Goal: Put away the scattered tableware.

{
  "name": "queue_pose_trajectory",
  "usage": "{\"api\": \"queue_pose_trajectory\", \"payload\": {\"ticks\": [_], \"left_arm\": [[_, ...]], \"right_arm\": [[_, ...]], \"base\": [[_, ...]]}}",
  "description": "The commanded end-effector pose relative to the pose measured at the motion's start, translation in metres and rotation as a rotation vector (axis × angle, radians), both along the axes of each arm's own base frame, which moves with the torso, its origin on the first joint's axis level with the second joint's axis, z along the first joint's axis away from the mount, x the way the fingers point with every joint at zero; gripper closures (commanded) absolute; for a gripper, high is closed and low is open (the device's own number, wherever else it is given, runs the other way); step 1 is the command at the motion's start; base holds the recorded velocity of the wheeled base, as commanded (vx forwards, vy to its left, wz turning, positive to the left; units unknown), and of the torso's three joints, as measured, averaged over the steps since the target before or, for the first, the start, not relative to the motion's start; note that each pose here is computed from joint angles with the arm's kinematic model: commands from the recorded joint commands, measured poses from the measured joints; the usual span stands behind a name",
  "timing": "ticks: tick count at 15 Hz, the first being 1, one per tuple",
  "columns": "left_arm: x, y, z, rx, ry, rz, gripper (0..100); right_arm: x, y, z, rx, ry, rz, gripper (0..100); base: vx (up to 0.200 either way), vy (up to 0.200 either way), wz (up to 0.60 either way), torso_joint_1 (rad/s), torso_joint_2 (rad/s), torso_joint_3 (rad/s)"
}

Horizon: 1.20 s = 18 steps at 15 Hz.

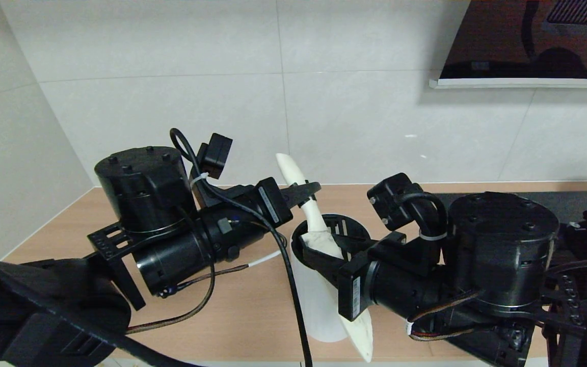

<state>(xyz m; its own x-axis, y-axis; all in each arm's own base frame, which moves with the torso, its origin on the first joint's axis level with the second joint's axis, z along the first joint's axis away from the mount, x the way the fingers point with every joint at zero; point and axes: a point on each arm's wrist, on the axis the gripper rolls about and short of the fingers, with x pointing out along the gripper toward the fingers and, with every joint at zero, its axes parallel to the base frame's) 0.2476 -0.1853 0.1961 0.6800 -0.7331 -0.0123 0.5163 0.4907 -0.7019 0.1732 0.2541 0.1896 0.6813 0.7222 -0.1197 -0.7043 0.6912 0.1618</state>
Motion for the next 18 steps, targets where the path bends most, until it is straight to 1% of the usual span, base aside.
{"api": "queue_pose_trajectory", "payload": {"ticks": [1,11,12,16,18], "left_arm": [[0.000,0.000,-0.001,0.004,0.004,-0.001,100],[-0.001,0.000,0.001,-0.001,0.000,-0.008,100],[-0.001,0.000,0.001,0.000,0.001,-0.008,100],[-0.003,0.000,0.003,-0.005,-0.006,-0.013,100],[-0.004,0.001,0.011,-0.019,-0.022,-0.001,100]], "right_arm": [[-0.001,0.000,0.002,0.009,-0.006,0.002,100],[0.000,0.000,0.003,0.019,-0.014,-0.006,100],[0.000,-0.001,0.004,0.020,-0.015,-0.007,0],[0.000,-0.001,0.004,0.023,-0.016,-0.006,0],[-0.002,-0.006,0.011,0.042,-0.029,-0.010,0]], "base": [[0.000,0.000,0.00,0.000,0.00,0.000],[0.000,0.000,0.00,0.000,0.00,0.000],[0.000,0.000,0.00,0.000,0.00,0.000],[0.000,0.000,0.00,0.000,0.00,0.000],[0.000,0.000,0.00,0.000,0.00,0.000]]}}
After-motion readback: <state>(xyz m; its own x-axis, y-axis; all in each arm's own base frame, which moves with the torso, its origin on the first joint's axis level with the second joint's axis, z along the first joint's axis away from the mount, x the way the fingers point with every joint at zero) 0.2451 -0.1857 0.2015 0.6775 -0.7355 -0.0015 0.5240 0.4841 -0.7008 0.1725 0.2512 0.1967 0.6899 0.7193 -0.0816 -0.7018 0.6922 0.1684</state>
